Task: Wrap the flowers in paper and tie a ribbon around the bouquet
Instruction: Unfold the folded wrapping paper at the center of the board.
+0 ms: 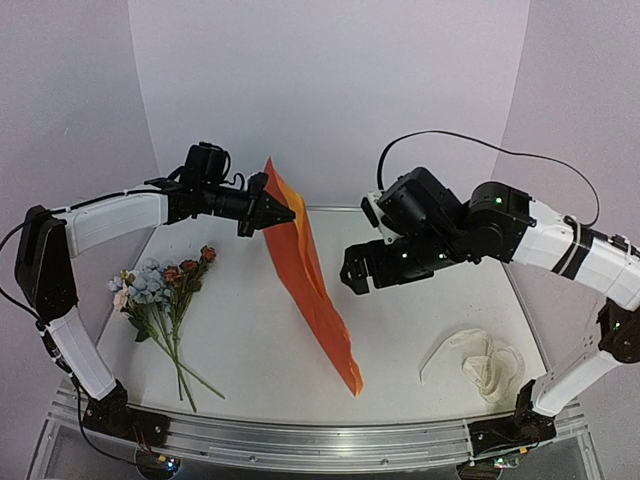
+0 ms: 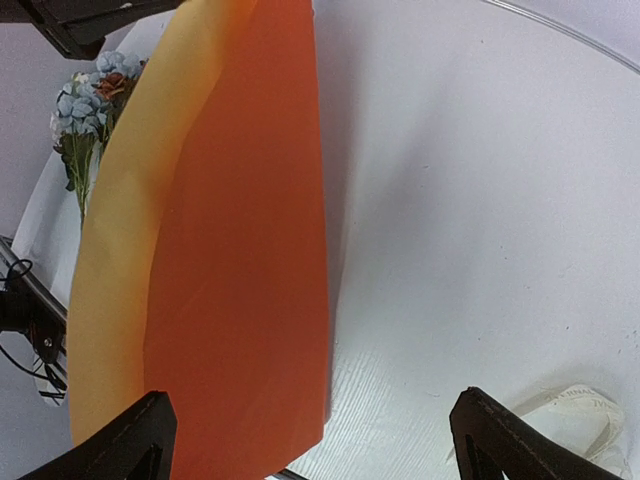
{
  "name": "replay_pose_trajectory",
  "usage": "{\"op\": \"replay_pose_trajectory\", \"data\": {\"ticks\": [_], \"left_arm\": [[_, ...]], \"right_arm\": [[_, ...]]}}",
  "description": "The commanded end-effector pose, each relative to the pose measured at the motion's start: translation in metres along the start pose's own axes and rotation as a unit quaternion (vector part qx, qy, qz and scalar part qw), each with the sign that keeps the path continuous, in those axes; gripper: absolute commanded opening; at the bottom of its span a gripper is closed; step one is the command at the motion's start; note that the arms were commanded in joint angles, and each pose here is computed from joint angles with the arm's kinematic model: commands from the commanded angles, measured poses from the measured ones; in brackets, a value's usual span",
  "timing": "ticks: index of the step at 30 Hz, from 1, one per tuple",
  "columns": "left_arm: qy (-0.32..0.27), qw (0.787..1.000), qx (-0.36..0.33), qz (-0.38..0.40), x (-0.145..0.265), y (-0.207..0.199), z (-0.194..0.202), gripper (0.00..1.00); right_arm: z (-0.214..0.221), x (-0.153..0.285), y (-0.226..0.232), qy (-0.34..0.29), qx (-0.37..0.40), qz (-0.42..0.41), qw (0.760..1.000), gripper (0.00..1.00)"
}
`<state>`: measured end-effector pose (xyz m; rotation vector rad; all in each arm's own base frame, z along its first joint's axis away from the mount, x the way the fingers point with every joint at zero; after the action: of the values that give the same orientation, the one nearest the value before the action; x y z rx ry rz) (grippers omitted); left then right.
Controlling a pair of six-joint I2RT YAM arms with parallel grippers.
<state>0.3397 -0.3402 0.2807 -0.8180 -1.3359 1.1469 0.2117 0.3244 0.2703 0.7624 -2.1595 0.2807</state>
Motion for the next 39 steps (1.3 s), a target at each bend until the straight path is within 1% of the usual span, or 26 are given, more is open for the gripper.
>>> {"op": "replay_pose_trajectory", "data": {"ticks": [1,6,10,12,14,15,18,20,24,25,26,29,32,39], "left_arm": [[0.010,1.000,-0.028,0.005,0.009,-0.006,0.011,0.00],[0.012,1.000,-0.028,0.000,0.009,-0.003,0.011,0.00],[0.014,0.999,-0.033,0.002,0.010,-0.005,0.013,0.00],[0.014,0.999,-0.034,0.001,0.011,-0.005,0.013,0.00],[0.015,0.999,-0.035,0.000,0.011,-0.004,0.014,0.00],[0.015,0.999,-0.035,-0.002,0.011,-0.003,0.014,0.00],[0.009,0.999,-0.037,-0.016,0.013,0.002,0.013,0.00],[-0.003,0.999,-0.041,-0.033,0.017,0.009,0.009,0.00],[-0.037,0.995,-0.042,-0.084,0.030,0.030,-0.001,0.00],[-0.042,0.994,-0.042,-0.096,0.033,0.036,-0.004,0.00],[-0.046,0.992,-0.043,-0.105,0.035,0.041,-0.005,0.00],[-0.055,0.989,-0.045,-0.128,0.039,0.055,-0.011,0.00],[-0.071,0.984,-0.048,-0.154,0.044,0.069,-0.020,0.00],[-0.089,0.975,-0.057,-0.196,0.049,0.093,-0.048,0.00]], "right_arm": [[0.004,0.000,0.016,0.013,0.015,-0.041,0.999,0.98],[0.001,-0.004,0.033,0.022,0.027,-0.068,0.997,0.98],[0.007,-0.016,0.033,0.050,0.031,-0.053,0.997,0.98],[0.010,-0.020,0.032,0.056,0.029,-0.046,0.997,0.96],[0.010,-0.022,0.030,0.058,0.026,-0.040,0.997,0.91],[0.011,-0.023,0.028,0.059,0.025,-0.032,0.997,0.86],[0.015,-0.024,0.018,0.062,0.027,-0.003,0.998,0.66],[0.018,-0.022,0.008,0.057,0.028,0.017,0.998,0.49],[0.035,-0.021,-0.015,0.058,0.034,0.065,0.996,0.13],[0.040,-0.022,-0.020,0.061,0.035,0.075,0.995,0.05],[0.044,-0.021,-0.025,0.062,0.033,0.082,0.994,0.01],[0.057,-0.022,-0.036,0.067,0.026,0.104,0.992,0.00],[0.071,-0.021,-0.053,0.066,0.009,0.143,0.987,0.00],[0.116,-0.018,-0.100,0.052,-0.045,0.249,0.966,0.00]]}}
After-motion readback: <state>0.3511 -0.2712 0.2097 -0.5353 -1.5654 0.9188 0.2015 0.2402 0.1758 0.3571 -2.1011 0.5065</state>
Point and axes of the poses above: each gripper's point midway between its finger pads, its own x axis back along the fingers, its own y axis along the line the jaws close on, z = x × y, the point moved 1 cm from there along x, back along the fingers, and after that the axes turned 13 degrees about x, right-handed, at the moved point
